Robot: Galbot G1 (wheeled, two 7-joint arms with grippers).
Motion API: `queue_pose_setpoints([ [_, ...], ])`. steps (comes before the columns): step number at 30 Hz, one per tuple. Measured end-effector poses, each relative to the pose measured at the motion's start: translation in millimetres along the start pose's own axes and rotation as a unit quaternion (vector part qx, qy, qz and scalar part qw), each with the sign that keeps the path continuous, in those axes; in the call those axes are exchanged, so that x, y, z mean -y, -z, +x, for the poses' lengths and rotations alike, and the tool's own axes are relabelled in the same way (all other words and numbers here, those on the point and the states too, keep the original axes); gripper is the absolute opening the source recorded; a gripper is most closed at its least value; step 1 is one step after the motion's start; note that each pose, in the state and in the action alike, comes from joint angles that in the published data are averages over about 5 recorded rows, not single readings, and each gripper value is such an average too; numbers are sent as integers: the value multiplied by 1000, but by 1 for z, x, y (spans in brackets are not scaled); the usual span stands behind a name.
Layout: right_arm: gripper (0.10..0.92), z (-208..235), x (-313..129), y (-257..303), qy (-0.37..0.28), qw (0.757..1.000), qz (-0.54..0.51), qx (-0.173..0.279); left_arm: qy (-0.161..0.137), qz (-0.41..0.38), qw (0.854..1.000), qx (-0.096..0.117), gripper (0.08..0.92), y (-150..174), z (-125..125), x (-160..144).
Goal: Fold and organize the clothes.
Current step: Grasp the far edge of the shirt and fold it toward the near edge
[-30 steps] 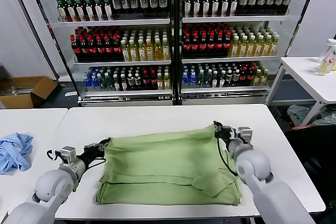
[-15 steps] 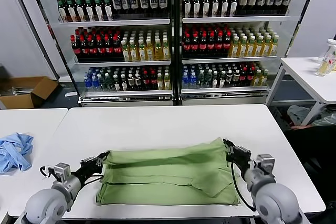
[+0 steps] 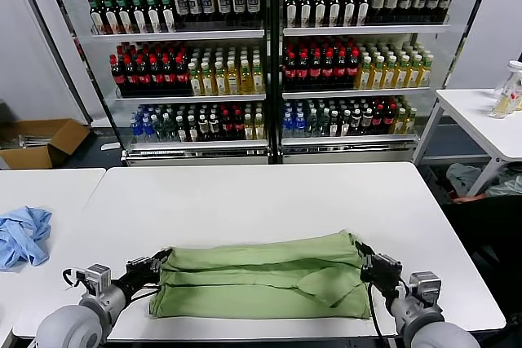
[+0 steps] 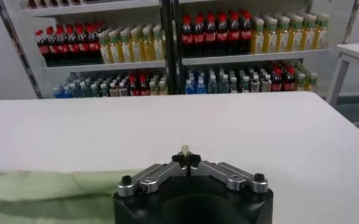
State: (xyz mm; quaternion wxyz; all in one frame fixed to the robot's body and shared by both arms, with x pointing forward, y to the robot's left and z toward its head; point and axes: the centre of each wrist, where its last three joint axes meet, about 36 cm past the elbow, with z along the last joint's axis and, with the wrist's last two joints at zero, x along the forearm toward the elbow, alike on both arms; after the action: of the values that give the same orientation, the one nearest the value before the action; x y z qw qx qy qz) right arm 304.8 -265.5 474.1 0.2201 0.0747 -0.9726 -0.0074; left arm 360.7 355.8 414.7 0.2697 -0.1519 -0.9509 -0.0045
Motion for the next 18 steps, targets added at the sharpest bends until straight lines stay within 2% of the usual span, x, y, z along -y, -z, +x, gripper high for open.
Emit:
queue_pose_setpoints([
  [4, 106, 3, -2, -7, -1, 1000, 5, -9, 0, -4, 1000, -9, 91, 1, 0, -3],
  [9, 112, 6, -6, -16, -3, 1000, 11, -21, 0, -9, 1000, -23, 199, -2, 1, -1],
  [14, 220, 8, -7, -15, -7, 1000, 20, -18, 7, -15, 1000, -26, 337, -2, 5, 2],
  [18, 333, 11, -6, -12, -14, 1000, 25, -10, 17, -19, 1000, -17, 450, 1, 9, 6],
])
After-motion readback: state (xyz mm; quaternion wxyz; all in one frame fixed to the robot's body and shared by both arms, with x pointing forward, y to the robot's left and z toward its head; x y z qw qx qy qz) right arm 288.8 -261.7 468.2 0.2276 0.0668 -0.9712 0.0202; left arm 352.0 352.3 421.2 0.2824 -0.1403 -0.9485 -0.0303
